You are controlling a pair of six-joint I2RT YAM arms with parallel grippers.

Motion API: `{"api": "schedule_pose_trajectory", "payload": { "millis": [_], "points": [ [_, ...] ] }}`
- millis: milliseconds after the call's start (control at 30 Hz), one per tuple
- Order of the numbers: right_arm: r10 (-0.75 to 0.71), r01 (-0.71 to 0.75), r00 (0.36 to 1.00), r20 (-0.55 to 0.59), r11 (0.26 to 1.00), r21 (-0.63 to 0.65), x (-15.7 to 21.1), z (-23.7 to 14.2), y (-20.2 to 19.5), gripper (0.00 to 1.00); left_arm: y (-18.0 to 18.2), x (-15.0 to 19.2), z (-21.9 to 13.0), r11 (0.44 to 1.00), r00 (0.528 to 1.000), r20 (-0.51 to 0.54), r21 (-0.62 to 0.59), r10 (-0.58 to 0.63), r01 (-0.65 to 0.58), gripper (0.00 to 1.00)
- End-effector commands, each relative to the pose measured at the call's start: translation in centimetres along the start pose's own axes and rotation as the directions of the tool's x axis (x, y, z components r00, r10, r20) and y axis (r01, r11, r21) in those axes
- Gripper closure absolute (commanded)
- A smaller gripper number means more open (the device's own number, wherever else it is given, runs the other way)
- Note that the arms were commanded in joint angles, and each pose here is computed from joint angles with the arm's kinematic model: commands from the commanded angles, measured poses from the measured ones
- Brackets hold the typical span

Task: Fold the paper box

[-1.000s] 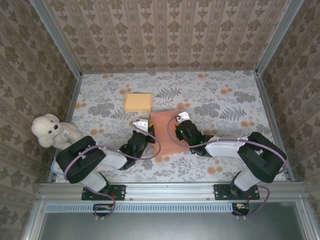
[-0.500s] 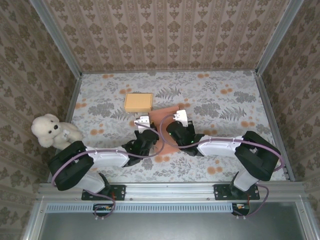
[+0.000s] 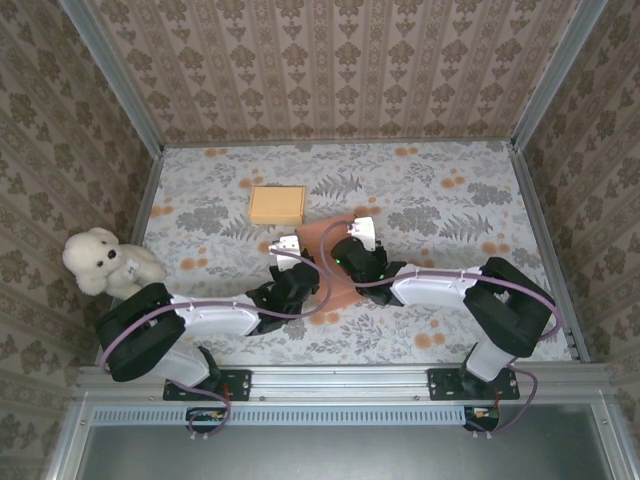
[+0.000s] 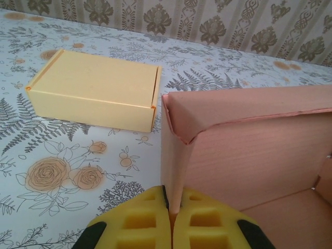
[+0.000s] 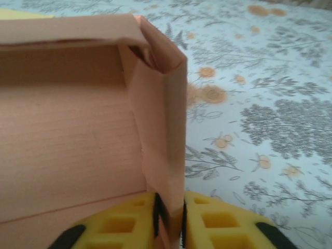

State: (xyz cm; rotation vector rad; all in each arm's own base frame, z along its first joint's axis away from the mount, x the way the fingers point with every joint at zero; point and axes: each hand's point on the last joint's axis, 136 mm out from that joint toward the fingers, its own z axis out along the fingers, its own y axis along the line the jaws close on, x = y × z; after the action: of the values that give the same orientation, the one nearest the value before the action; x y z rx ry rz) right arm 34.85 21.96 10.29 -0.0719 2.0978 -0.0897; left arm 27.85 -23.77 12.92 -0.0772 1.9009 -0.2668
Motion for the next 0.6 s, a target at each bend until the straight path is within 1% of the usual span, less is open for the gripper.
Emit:
{"api": "schedule_pose_trajectory", "payload": {
  "millis": [0, 133, 167, 200, 233, 267, 333, 467, 500, 567],
  "points": [
    [0.037, -0.038, 0.999, -0.004, 0.99, -0.136, -0.4, 0.0, 1.6, 0.76, -0.3, -0.5, 0.0, 0.999, 1.0, 0.014, -0.022, -0.024, 0.024, 1.0],
    [0.051, -0.046, 0.998, 0.02, 0.983, -0.18, -0.9, -0.3, 2.0, 0.75, -0.5, -0.2, 0.2, 1.0, 1.0, 0.003, -0.021, -0.019, 0.019, 1.0],
    [0.057, -0.051, 0.998, 0.023, 0.981, -0.188, -1.0, -0.4, 1.9, 0.74, -0.5, -0.1, 0.3, 1.0, 1.0, 0.0, -0.021, -0.019, 0.019, 1.0],
    [0.067, -0.06, 0.997, 0.029, 0.978, -0.198, -1.3, -0.4, 1.9, 0.7, -0.6, -0.1, 0.3, 1.0, 1.0, -0.003, -0.019, -0.017, 0.017, 1.0],
    [0.076, -0.069, 0.997, 0.027, 0.975, -0.211, -1.4, -0.4, 1.8, 0.7, -0.6, 0.1, 0.3, 1.0, 1.0, -0.006, -0.019, -0.015, 0.015, 1.0],
    [0.086, -0.079, 0.996, 0.025, 0.972, -0.221, -1.6, -0.3, 1.8, 0.66, -0.6, 0.1, 0.4, 1.0, 1.0, -0.007, -0.02, -0.012, 0.011, 1.0],
    [0.102, -0.094, 0.995, 0.02, 0.966, -0.241, -2.0, -0.4, 1.6, 0.65, -0.6, 0.2, 0.4, 1.0, 1.0, -0.009, -0.024, -0.009, 0.009, 1.0],
    [0.115, -0.102, 0.993, 0.036, 0.963, -0.248, -2.7, -1.0, 1.0, 0.61, -0.3, 0.2, 0.4, 0.999, 1.0, -0.012, -0.038, -0.002, 0.001, 1.0],
    [0.115, -0.102, 0.993, 0.039, 0.964, -0.248, -2.8, -1.2, 0.8, 0.58, -0.3, 0.2, 0.5, 0.999, 1.0, -0.013, -0.04, -0.002, 0.002, 1.0],
    [0.107, -0.093, 0.993, 0.044, 0.967, -0.239, -3.0, -1.4, 0.5, 0.58, -0.2, 0.3, 0.6, 0.999, 1.0, -0.018, -0.043, -0.001, 0.0, 1.0]
  ]
}}
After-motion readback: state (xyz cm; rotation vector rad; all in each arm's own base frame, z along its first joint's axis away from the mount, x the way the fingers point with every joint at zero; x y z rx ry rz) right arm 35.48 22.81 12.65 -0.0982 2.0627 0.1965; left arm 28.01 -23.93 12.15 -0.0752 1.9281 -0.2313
